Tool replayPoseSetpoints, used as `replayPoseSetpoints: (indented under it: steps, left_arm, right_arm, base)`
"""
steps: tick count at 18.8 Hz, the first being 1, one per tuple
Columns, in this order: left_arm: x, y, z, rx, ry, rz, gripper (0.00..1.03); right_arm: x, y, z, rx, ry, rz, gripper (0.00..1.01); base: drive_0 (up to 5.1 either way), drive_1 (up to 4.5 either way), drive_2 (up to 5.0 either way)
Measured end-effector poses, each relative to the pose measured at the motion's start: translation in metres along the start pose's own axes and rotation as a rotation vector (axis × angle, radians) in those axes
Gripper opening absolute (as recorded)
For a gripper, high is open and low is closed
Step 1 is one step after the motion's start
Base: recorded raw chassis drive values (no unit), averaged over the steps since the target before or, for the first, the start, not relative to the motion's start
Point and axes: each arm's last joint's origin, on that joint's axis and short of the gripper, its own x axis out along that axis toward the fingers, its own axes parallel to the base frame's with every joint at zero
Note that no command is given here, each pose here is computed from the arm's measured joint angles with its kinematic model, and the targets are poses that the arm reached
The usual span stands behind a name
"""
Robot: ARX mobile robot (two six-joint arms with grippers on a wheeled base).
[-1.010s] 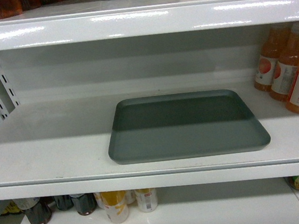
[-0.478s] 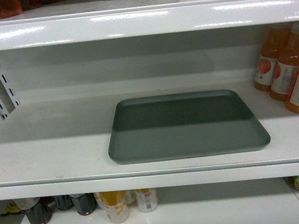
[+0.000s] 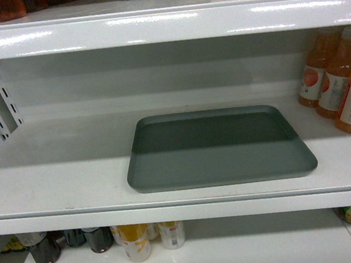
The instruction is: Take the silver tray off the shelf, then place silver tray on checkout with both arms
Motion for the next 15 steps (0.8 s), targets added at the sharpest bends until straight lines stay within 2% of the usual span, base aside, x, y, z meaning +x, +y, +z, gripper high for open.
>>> replayPoseSetpoints:
  steps: [15]
  left_arm:
    - [0.0000,0.0000,0.0000,0.000,0.000,0.000,0.98]
  right_arm:
    - [0.0000,0.0000,0.0000,0.000,0.000,0.000,0.98]
  base:
    - [0.0,0.00,0.0]
